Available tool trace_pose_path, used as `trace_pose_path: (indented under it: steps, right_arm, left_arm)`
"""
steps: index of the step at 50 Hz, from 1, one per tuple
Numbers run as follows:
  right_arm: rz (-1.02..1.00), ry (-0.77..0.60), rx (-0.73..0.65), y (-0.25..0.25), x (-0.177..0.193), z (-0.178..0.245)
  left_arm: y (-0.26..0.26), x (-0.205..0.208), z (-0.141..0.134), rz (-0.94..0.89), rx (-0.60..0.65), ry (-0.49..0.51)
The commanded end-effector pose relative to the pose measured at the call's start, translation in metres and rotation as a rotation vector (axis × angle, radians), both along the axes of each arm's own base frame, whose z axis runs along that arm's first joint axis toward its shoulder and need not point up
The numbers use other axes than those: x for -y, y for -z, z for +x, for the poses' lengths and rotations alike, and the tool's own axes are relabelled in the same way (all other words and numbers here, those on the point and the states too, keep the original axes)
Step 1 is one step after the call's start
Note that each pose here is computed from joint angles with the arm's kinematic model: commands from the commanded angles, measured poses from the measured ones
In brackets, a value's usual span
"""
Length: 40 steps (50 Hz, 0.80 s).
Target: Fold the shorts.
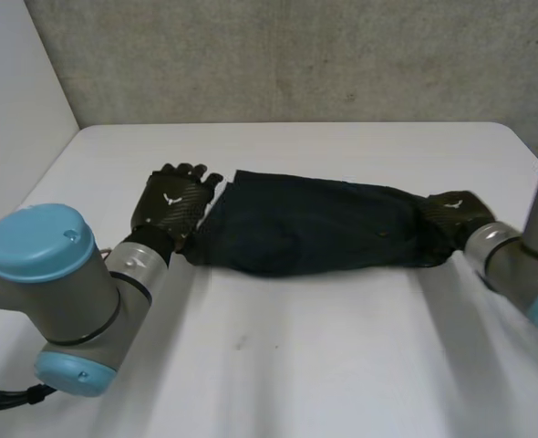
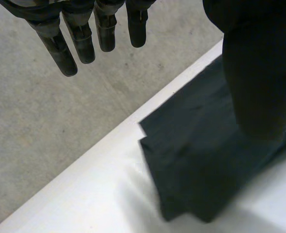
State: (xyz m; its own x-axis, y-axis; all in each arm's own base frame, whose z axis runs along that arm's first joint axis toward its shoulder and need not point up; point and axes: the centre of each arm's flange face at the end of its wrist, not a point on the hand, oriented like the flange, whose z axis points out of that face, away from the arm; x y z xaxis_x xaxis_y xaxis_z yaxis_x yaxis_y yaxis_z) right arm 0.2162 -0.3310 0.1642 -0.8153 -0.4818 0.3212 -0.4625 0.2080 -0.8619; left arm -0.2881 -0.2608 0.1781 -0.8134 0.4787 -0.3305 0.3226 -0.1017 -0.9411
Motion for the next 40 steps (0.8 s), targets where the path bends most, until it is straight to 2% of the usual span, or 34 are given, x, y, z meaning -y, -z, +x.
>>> trace_pose_path:
  steps: [1,3,7,11,16,17,21,24,27,31,32,35,36,39,40]
  right_arm:
    - [-0.104,-0.043,-0.349,-0.035,0.005,-0.033]
    - [-0.186,-0.044,-0.460,-0.052,0.014,-0.036]
    - [-0.295,-0.076,-0.516,-0.075,0.014,-0.014]
    - [-0.416,-0.233,-0.474,-0.090,-0.006,0.046]
    - [-0.492,-0.428,-0.409,-0.078,-0.037,0.113]
    - [-0.499,-0.500,-0.390,-0.069,-0.051,0.131]
    - [-0.447,-0.671,-0.352,-0.037,-0.083,0.160]
    - [-0.397,-0.728,-0.310,-0.026,-0.092,0.162]
    - [-0.354,-0.711,-0.246,-0.028,-0.094,0.162]
    - [-0.273,-0.567,-0.057,-0.052,-0.078,0.152]
    - [-0.238,-0.466,0.039,-0.066,-0.062,0.137]
    - [-0.199,-0.336,0.191,-0.089,-0.042,0.115]
    - [-0.169,-0.250,0.295,-0.101,-0.029,0.098]
    - [-0.090,-0.185,0.408,-0.100,-0.022,0.089]
    - [-0.073,-0.170,0.430,-0.099,-0.020,0.087]
  left_arm:
    - [-0.021,-0.001,0.006,-0.046,-0.027,-0.014]
    - [-0.024,-0.001,0.007,-0.053,-0.031,-0.017]
    - [-0.029,0.001,0.010,-0.066,-0.038,-0.028]
    - [-0.034,0.003,0.012,-0.078,-0.045,-0.037]
    - [-0.038,0.005,0.011,-0.083,-0.065,-0.039]
    - [-0.039,0.005,0.011,-0.085,-0.069,-0.039]
    - [-0.046,0.009,0.010,-0.098,-0.096,-0.041]
    - [-0.053,0.013,0.009,-0.113,-0.114,-0.042]
    - [-0.063,0.016,0.005,-0.137,-0.136,-0.034]
    - [-0.081,0.024,-0.005,-0.188,-0.164,-0.020]
    - [-0.083,0.026,-0.008,-0.196,-0.168,-0.016]
    - [-0.084,0.029,-0.031,-0.185,-0.167,0.034]
    - [-0.082,0.029,-0.043,-0.161,-0.159,0.058]
    - [-0.076,0.029,-0.063,-0.107,-0.132,0.096]
    - [-0.069,0.027,-0.079,-0.069,-0.113,0.129]
